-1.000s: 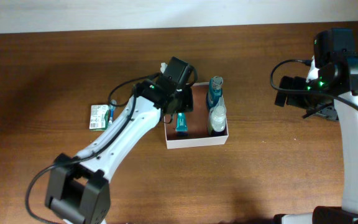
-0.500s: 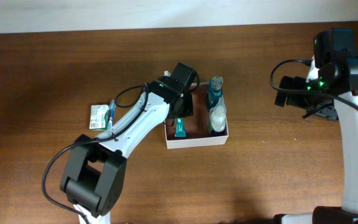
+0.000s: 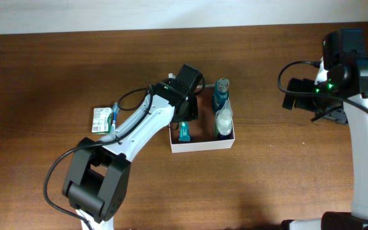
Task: Pack container
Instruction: 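Lower the toothpaste into the box and release it, then withdraw the left gripper left toward the second toothbrush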
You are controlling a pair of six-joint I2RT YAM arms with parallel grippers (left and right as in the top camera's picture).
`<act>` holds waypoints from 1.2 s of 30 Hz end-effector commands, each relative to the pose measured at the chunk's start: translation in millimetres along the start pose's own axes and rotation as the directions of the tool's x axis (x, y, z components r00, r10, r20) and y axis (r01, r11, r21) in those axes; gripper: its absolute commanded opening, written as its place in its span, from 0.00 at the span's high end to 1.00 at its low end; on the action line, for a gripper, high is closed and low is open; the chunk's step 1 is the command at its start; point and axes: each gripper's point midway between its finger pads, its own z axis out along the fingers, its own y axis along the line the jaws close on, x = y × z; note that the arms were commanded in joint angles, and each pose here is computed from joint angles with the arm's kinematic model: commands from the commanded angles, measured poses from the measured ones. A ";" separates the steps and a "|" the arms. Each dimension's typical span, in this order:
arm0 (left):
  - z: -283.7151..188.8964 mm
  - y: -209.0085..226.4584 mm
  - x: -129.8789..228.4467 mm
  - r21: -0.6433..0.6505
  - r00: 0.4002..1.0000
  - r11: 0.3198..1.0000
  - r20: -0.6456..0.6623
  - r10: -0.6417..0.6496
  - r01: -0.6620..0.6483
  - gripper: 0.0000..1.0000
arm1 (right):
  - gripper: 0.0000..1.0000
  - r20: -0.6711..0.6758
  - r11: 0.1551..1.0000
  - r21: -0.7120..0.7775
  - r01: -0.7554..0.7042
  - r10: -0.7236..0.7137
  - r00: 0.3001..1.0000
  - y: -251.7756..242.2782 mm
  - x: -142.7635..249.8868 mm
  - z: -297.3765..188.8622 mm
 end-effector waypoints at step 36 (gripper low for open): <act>-126.8 161.8 -41.9 -0.240 0.999 0.971 0.023 0.027 -0.020 0.81 | 0.02 0.033 1.000 0.004 -0.010 0.010 0.999 -3.9 -2.6 -8.3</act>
